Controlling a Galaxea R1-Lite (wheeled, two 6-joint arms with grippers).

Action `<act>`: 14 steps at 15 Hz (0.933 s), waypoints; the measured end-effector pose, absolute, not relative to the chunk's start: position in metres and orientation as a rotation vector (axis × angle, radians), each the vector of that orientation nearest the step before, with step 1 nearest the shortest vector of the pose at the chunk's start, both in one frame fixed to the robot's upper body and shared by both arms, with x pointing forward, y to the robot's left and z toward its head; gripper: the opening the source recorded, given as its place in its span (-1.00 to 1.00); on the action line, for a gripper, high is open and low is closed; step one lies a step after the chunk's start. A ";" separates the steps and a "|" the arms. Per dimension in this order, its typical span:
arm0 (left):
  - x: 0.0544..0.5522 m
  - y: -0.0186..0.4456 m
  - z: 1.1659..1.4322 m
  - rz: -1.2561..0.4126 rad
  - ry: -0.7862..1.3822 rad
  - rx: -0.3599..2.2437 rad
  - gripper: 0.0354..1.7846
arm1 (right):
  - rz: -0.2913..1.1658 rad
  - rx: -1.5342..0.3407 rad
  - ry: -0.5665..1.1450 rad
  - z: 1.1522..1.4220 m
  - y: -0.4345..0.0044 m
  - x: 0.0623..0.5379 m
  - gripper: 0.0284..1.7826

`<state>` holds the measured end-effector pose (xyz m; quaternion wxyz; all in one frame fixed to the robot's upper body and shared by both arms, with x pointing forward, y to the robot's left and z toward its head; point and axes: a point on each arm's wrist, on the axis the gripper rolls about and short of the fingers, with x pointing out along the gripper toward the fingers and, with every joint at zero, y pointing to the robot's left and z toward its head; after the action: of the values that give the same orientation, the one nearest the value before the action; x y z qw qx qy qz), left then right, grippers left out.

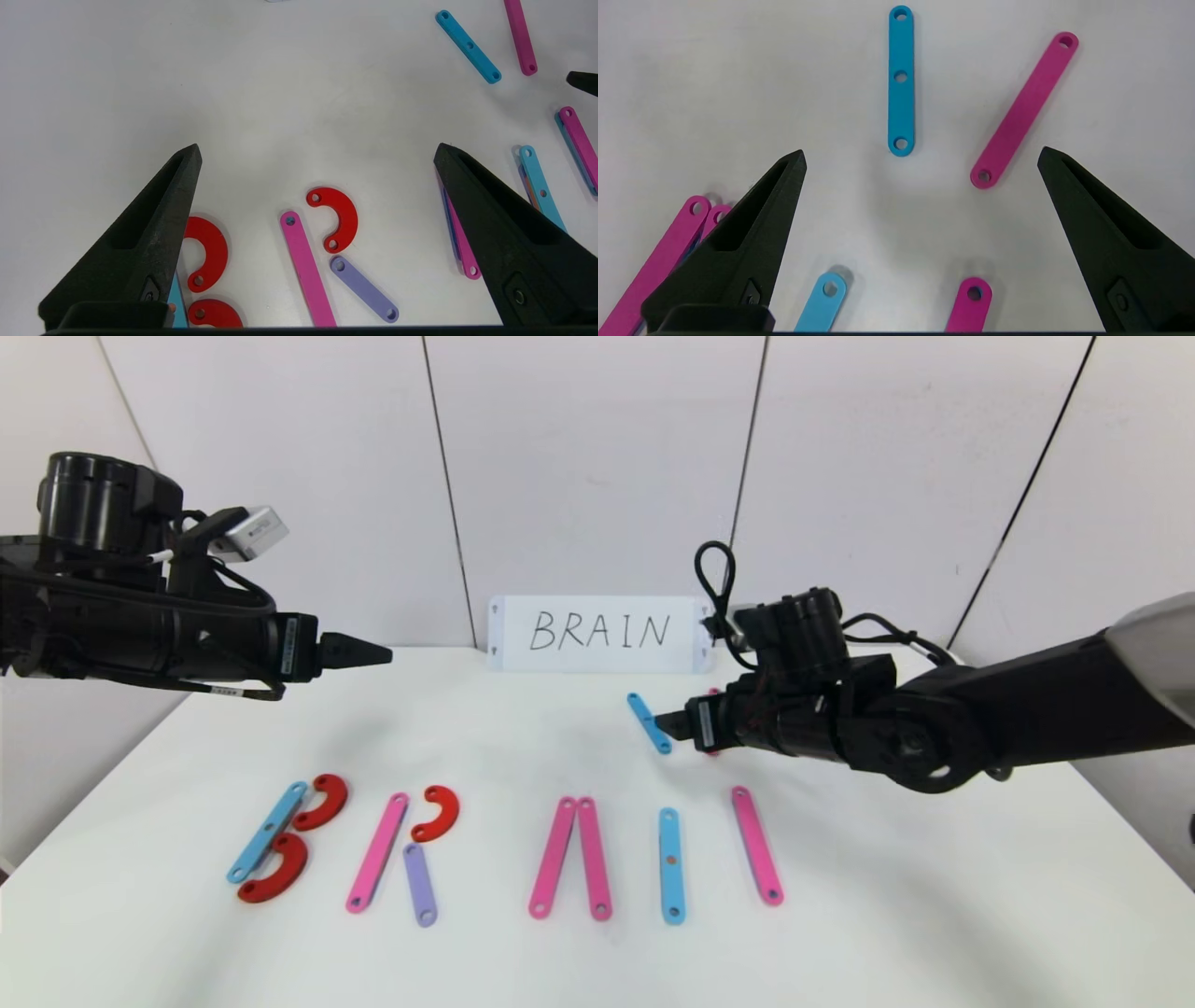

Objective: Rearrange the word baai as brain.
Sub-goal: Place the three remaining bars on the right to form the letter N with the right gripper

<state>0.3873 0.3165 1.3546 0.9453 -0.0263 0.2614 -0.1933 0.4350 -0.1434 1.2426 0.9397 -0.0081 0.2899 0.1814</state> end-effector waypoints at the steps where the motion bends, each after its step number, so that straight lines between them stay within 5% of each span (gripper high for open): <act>1: 0.388 0.317 1.354 -0.393 0.533 -0.054 0.95 | 0.381 -0.021 0.589 1.239 -0.142 0.445 0.95; 14: 0.393 0.316 1.349 -0.392 0.551 -0.056 0.95 | 0.421 -0.147 0.596 1.179 -0.119 0.504 0.95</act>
<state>0.3933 0.3164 1.3486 0.9430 -0.0277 0.2702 -0.1923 0.5039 -0.1190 1.1787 0.9315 -0.0720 0.2911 0.2056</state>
